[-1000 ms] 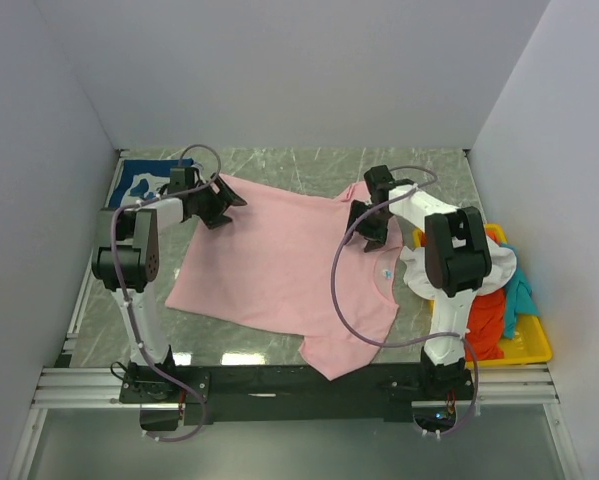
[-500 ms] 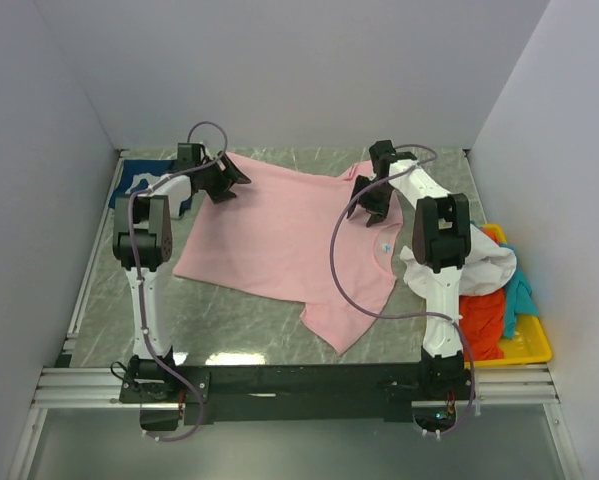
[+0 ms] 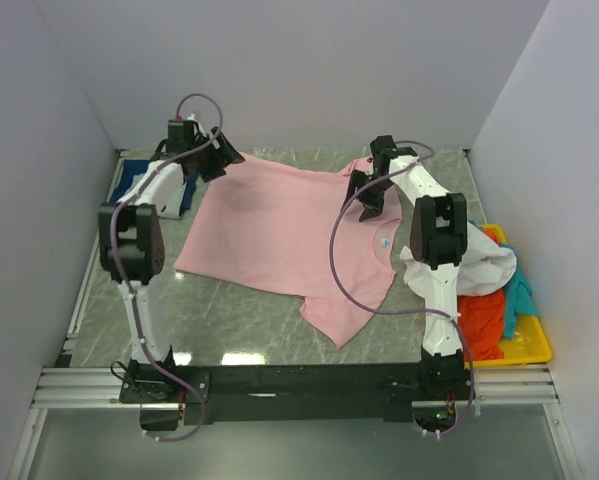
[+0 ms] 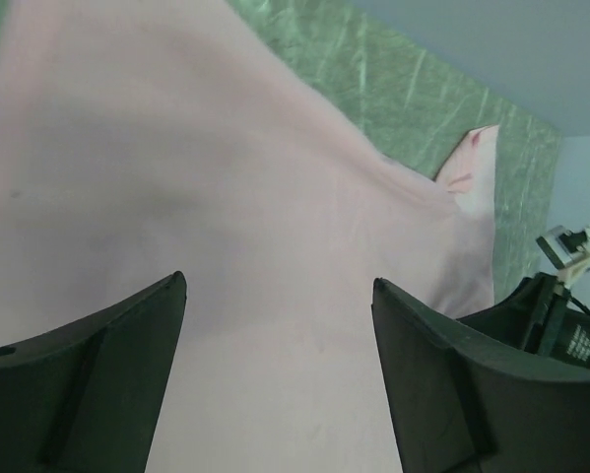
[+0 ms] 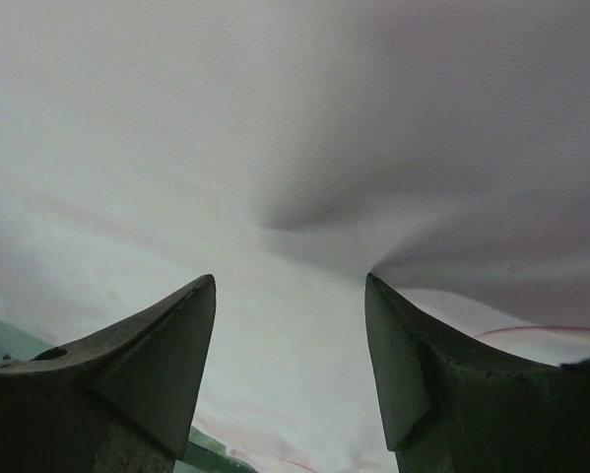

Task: Fold and stack the t-shirts
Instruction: Fold the tshirt

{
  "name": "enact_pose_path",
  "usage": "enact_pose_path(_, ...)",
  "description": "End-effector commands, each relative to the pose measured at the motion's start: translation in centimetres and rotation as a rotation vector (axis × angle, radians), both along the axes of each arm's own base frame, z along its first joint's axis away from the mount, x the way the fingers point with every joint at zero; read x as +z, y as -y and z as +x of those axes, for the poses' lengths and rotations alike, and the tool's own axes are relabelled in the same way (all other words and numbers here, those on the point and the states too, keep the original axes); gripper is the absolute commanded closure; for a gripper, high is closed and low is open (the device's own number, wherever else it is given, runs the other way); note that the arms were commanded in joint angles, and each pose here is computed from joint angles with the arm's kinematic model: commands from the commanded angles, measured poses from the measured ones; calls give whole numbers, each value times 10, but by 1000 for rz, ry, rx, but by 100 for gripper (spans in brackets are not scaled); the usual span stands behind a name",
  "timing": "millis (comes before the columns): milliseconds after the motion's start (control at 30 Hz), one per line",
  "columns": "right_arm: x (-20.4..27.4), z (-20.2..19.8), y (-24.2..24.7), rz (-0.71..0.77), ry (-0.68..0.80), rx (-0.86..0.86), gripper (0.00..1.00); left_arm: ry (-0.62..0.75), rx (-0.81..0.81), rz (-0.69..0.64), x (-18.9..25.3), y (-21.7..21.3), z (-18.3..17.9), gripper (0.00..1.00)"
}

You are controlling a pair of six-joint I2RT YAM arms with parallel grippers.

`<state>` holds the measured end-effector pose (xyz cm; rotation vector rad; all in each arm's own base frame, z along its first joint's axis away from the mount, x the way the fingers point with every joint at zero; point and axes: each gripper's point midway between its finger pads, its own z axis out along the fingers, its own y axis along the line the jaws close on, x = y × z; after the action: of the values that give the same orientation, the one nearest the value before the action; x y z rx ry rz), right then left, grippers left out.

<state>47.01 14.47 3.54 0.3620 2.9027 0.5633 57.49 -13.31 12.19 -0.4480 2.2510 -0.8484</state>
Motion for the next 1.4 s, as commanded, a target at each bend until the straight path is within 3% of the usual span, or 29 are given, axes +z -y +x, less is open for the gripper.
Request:
enact_pose_path(0, 59, 13, -13, 91, 143, 38, 32, 127, 58, 149, 79, -29, -35, 20)
enact_pose_path(67, 71, 11, -15, 104, 163, 47, 32, 104, 77, 216, 79, -43, -61, 25)
enact_pose_path(100, 82, 5, -17, 111, 180, 55, 32, 35, 79, 240, 54, -51, -81, 28)
enact_pose_path(167, 94, -1, -19, 111, 203, 64, 32, 8, 105, 279, 49, -65, -104, 38)
enact_pose_path(200, 102, -9, -22, 111, 221, 75, 33, -68, 118, 294, 22, -75, -125, 40)
enact_pose_path(300, 113, -27, -25, 110, 237, 89, 33, -150, 187, 295, -3, -104, -163, 47)
enact_pose_path(500, 117, -57, -35, 91, 226, 133, 33, -219, 247, 310, -26, -132, -205, 56)
enact_pose_path(633, 115, -66, -41, 83, 212, 150, 34, -306, 226, 344, -47, -134, -224, 65)
enact_pose_path(1000, 105, -85, -51, 67, 181, 181, 34, -385, 299, 413, -64, -155, -265, 70)
enact_pose_path(1367, 109, -97, -56, 65, 179, 210, 34, -396, 281, 360, -81, -149, -252, 71)
